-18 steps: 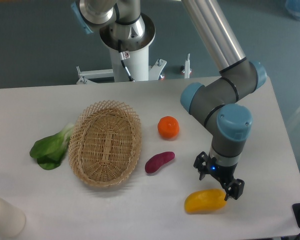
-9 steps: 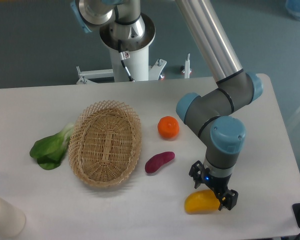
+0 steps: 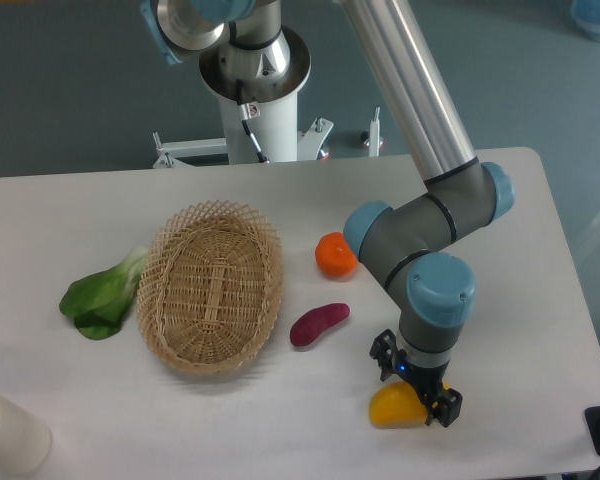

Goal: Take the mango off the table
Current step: 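Lower the gripper around the mango and close on it, then lift the grasped mango up off the table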

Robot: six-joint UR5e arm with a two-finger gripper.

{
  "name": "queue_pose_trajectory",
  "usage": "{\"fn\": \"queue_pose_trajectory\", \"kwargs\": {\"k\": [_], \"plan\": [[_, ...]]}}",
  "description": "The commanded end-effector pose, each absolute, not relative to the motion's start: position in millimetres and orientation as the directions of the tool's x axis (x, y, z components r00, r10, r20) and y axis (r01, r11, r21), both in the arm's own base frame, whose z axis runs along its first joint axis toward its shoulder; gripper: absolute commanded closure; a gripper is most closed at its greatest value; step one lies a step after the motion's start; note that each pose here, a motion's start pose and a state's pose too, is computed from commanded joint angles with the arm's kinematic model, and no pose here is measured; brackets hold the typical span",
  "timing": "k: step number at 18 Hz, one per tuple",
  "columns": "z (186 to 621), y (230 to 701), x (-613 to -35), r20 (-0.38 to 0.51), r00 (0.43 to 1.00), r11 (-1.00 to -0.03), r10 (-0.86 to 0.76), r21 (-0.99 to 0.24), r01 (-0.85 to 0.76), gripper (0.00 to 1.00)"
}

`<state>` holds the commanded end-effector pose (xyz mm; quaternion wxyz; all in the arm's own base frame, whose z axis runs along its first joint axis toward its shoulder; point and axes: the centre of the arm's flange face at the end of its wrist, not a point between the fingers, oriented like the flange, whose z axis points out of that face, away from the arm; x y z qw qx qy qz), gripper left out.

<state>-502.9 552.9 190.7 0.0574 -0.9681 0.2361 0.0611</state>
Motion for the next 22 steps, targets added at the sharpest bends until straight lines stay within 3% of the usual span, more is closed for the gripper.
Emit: {"fn": "queue_pose_trajectory", "kwargs": {"k": [6,13,22], "plan": [[187,556,-500,-0.152,0.876,-0.885,-0.457,-0.024,-0.466,0.01],[192,556,-499,-0.157,0.879,-0.888,-0.45,-0.025,-0.459,0.3],[212,556,-496,-0.178,0.876,-0.887,-0.449,-0.027,-0.461,0.34]]}}
